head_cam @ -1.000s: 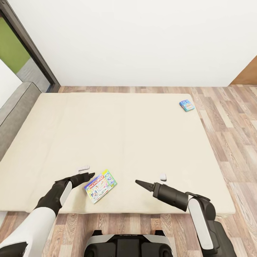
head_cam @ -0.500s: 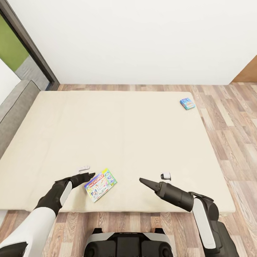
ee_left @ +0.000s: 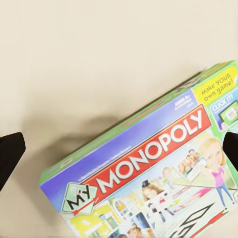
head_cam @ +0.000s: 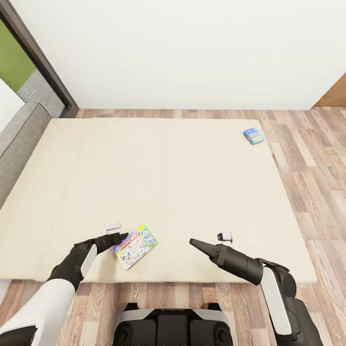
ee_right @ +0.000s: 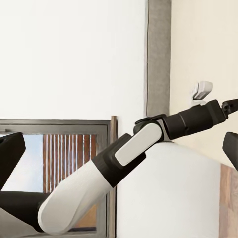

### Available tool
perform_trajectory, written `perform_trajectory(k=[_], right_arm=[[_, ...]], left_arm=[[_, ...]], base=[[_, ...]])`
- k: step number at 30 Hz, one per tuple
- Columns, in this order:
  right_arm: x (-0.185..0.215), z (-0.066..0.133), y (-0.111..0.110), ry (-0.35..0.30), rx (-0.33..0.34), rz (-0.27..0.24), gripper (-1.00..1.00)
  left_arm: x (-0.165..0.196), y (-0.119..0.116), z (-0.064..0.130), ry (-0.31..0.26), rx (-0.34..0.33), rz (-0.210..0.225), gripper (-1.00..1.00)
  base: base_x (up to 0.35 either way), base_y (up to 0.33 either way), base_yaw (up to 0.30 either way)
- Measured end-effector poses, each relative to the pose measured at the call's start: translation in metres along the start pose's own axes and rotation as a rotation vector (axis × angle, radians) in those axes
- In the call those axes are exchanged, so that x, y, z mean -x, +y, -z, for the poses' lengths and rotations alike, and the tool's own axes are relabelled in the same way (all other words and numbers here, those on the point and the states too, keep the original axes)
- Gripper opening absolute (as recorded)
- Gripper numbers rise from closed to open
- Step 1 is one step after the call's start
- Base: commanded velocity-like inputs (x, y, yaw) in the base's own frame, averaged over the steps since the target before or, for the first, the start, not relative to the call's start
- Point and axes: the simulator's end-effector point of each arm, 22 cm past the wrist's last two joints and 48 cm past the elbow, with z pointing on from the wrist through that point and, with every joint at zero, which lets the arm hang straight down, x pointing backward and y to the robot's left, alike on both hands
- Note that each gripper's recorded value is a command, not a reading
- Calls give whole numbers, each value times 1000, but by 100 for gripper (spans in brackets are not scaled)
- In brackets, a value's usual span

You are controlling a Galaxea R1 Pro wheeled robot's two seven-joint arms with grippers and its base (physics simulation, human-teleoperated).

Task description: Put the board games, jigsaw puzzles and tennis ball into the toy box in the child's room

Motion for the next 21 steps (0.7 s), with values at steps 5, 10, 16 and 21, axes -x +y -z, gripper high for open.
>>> perform_trajectory(k=[5,10,16,21], right_arm=[[-1,0,-4,0,-3,-6,100],[-2,0,-7,0,-6,-12,100],[-3,0,-12,0,-10,-20,100],[-4,0,-15,0,-14,-24,100]], left_arm=[[-9,2,-3,20,2,5,100],[-15,4,-6,32,3,8,100],[-21,6,-9,42,4,10,100],[-25,8,-12,49,7,12,100]], base=[[0,0,0],[0,0,0],[0,0,0],[0,0,0]])
